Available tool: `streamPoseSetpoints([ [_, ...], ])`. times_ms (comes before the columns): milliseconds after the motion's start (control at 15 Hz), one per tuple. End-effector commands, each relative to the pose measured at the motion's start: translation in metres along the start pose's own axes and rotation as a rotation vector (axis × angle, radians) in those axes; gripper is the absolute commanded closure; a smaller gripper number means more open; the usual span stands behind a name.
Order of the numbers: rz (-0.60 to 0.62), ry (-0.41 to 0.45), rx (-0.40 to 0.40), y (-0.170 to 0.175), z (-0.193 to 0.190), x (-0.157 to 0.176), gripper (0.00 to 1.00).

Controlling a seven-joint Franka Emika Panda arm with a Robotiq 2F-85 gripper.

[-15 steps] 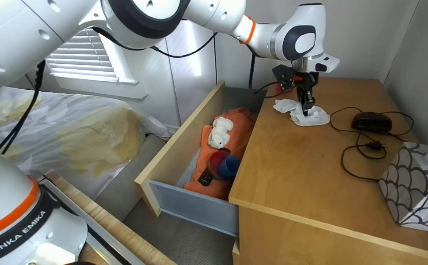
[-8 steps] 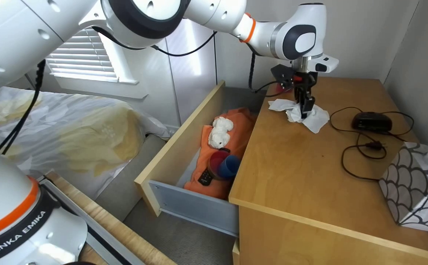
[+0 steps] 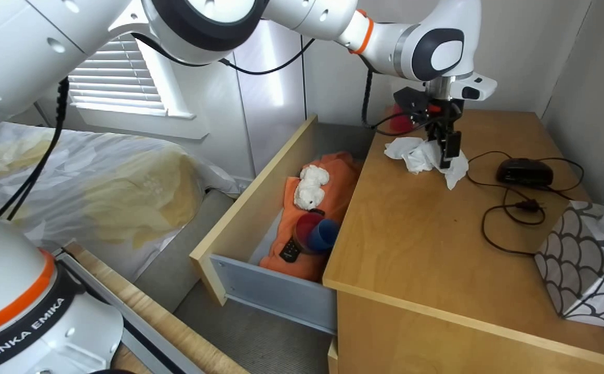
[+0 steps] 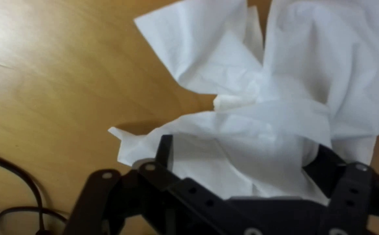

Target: Crumple the paper towels together

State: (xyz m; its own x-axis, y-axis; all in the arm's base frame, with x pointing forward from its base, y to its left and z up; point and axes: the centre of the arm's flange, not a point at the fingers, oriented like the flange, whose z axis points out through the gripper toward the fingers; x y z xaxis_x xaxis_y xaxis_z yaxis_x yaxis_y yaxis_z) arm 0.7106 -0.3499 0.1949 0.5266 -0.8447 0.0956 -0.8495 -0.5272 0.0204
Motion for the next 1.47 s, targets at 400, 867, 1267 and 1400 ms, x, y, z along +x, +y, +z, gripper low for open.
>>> streamPoseSetpoints([
  [400,-0.056,-0.103,0.108,0.040,-0.060,-0.007,0.00],
  [867,-0.223,0.040,0.167,0.074,-0.127,-0.019,0.00],
  [1267,-0.428,0.272,0.265,0.098,-0.216,-0.038,0.00],
  [1400,-0.542,0.294,0.301,0.100,-0.236,-0.049,0.00],
])
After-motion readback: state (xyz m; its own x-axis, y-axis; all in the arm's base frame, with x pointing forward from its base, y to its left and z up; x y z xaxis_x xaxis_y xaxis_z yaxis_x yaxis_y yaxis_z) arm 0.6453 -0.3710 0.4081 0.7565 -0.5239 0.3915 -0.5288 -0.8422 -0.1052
